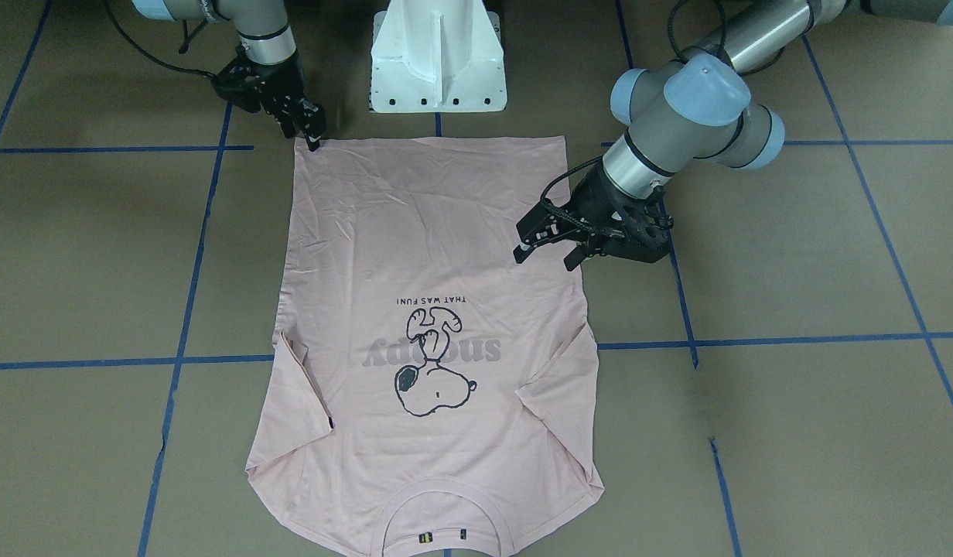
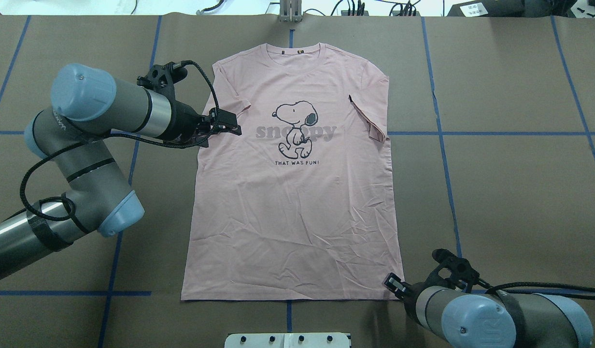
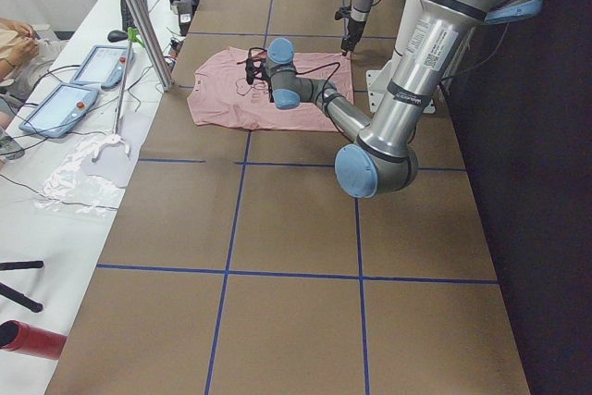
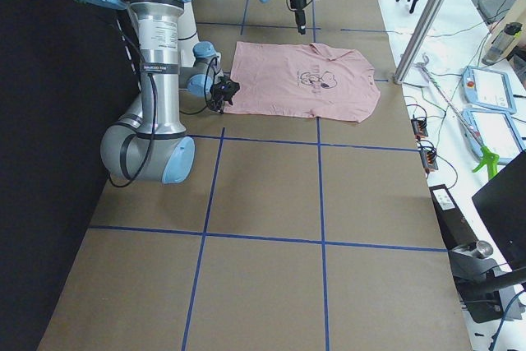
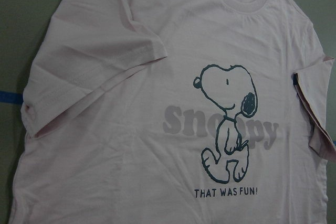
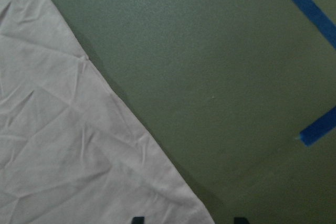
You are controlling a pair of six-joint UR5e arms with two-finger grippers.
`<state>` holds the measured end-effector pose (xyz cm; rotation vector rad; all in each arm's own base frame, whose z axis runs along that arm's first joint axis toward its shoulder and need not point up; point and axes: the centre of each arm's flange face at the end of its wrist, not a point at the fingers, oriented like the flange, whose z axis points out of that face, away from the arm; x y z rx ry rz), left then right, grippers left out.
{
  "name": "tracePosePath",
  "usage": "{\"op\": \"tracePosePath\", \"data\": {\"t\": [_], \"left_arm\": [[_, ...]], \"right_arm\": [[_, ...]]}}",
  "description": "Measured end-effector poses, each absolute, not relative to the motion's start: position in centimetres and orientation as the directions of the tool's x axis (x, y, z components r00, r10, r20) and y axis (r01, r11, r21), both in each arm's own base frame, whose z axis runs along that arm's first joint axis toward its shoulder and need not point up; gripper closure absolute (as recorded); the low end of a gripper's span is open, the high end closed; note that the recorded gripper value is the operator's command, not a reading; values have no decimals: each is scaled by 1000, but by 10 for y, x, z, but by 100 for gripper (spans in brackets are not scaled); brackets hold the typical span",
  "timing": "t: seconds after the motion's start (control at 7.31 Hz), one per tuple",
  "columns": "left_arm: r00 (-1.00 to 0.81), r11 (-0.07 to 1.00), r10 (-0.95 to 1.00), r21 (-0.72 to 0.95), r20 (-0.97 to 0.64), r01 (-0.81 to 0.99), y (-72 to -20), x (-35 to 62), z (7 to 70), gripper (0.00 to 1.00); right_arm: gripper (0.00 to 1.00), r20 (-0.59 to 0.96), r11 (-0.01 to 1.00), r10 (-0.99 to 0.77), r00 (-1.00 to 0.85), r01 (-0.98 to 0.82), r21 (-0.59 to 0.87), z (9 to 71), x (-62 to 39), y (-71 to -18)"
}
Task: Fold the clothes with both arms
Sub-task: 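Move the right gripper to the hem corner while the left gripper follows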
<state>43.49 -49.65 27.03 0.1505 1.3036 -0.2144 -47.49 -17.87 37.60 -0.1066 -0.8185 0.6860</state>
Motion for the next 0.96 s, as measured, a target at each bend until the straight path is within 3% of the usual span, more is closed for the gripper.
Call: {"op": "tracePosePath", "data": {"t": [0.14,0.68,0.96], "left_arm": [[250,969,-72,-9,-966,245,-497,435,271,2],[243,966,-92,-28,-966,256,-494,430,273,3],[238,952,-177,-104,-955,288,-450,410,290,4]], "right_arm": [[100,636,781,602,483,-523,-342,377,-475,-179],[100,635,768,619,463,-529,-362,371,-473,-179],[100,647,766,620,443,-520,-377,357,-465,-181]]}}
